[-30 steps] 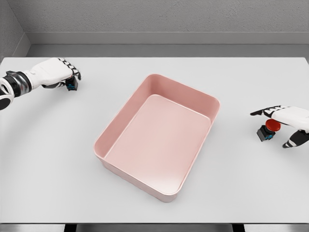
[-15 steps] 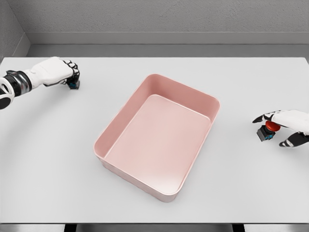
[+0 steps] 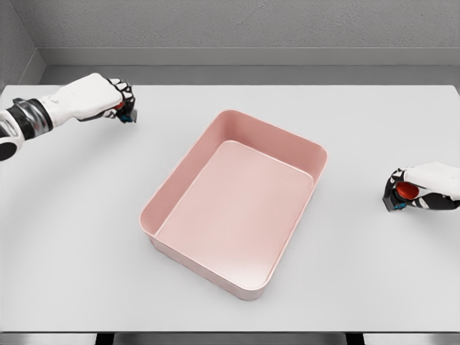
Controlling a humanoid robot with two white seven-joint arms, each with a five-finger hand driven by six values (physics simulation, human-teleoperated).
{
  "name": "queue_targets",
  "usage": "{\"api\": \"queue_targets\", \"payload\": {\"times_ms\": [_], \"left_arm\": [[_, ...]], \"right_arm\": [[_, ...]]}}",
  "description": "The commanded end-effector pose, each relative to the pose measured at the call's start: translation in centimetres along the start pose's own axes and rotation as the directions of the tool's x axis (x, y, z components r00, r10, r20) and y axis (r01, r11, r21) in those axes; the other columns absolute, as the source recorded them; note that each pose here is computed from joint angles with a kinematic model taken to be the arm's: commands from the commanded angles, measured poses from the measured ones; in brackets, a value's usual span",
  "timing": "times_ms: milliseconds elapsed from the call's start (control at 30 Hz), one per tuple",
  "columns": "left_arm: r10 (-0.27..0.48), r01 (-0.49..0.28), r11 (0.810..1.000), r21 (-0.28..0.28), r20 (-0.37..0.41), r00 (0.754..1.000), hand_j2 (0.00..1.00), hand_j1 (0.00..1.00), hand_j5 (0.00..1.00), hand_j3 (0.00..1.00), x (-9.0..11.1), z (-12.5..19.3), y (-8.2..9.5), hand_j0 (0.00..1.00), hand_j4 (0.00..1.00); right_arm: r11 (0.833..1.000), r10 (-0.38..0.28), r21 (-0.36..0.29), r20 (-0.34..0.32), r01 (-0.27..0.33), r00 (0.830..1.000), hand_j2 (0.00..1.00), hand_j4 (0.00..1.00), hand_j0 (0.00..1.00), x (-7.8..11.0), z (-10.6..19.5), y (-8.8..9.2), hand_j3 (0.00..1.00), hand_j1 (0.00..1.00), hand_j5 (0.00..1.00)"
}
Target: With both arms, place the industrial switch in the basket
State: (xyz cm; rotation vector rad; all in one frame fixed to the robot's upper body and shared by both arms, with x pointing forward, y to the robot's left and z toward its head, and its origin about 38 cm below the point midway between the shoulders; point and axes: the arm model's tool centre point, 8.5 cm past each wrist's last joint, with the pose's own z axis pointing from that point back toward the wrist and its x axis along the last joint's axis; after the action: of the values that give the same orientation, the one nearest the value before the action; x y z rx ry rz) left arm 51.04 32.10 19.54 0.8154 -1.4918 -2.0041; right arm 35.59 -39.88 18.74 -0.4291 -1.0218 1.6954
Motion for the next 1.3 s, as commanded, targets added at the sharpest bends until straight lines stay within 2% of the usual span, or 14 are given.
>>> {"api": "queue_targets", "payload": {"times_ms": [0,133,300,367,433,667,767,1000,1267], "left_arm": [[-0.013,0.011,0.998,0.054,0.029,0.999,0.10,0.10,0.10,0.10,0.4,0.9,2.1,0.10,0.10],[-0.016,0.010,0.997,0.080,0.068,0.998,0.10,0.10,0.10,0.10,1.6,1.4,2.7,0.10,0.10],[-0.034,0.021,0.993,0.117,0.113,0.993,0.11,0.11,0.11,0.11,2.8,2.5,4.2,0.11,0.11],[-0.047,0.027,0.990,0.138,0.147,0.988,0.11,0.11,0.11,0.11,3.9,2.7,5.0,0.11,0.11],[-0.055,0.026,0.987,0.159,0.184,0.981,0.11,0.11,0.11,0.11,5.3,2.5,5.5,0.11,0.11],[-0.084,0.033,0.978,0.205,0.245,0.966,0.11,0.11,0.11,0.11,7.5,1.8,7.0,0.11,0.11],[-0.099,0.029,0.970,0.241,0.285,0.953,0.12,0.12,0.12,0.12,9.2,0.9,8.0,0.12,0.12],[-0.097,-0.009,0.960,0.280,0.362,0.927,0.12,0.12,0.12,0.12,12.6,-1.6,8.4,0.12,0.12],[-0.122,-0.009,0.959,0.284,0.439,0.890,0.12,0.12,0.12,0.12,16.4,-3.7,8.0,0.12,0.12]], "right_arm": [[1.000,0.005,-0.004,0.007,-0.005,1.000,0.48,0.48,0.48,0.3,0.0,-0.2,0.48,0.48,0.48],[1.000,0.018,-0.019,0.015,-0.018,1.000,0.50,0.50,0.50,0.7,0.1,-0.9,0.50,0.50,0.50],[0.999,0.033,-0.034,0.026,-0.033,0.999,0.50,0.50,0.50,1.2,0.2,-1.5,0.50,0.50,0.50],[0.998,0.040,-0.045,0.027,-0.039,0.999,0.51,0.51,0.51,1.3,0.2,-2.0,0.51,0.51,0.51],[0.997,0.050,-0.056,0.031,-0.048,0.998,0.51,0.51,0.51,1.5,0.3,-2.5,0.51,0.51,0.51],[0.996,0.064,-0.067,0.041,-0.061,0.997,0.51,0.51,0.51,1.7,0.4,-3.0,0.51,0.51,0.51],[0.994,0.072,-0.082,0.039,-0.068,0.997,0.51,0.51,0.51,1.7,0.5,-3.7,0.51,0.51,0.51],[0.990,0.090,-0.115,0.039,-0.085,0.995,0.51,0.51,0.51,1.8,0.8,-5.2,0.51,0.51,0.51],[0.979,0.132,-0.165,0.057,-0.121,0.990,0.52,0.52,0.52,2.4,1.3,-7.3,0.52,0.52,0.52]]}}
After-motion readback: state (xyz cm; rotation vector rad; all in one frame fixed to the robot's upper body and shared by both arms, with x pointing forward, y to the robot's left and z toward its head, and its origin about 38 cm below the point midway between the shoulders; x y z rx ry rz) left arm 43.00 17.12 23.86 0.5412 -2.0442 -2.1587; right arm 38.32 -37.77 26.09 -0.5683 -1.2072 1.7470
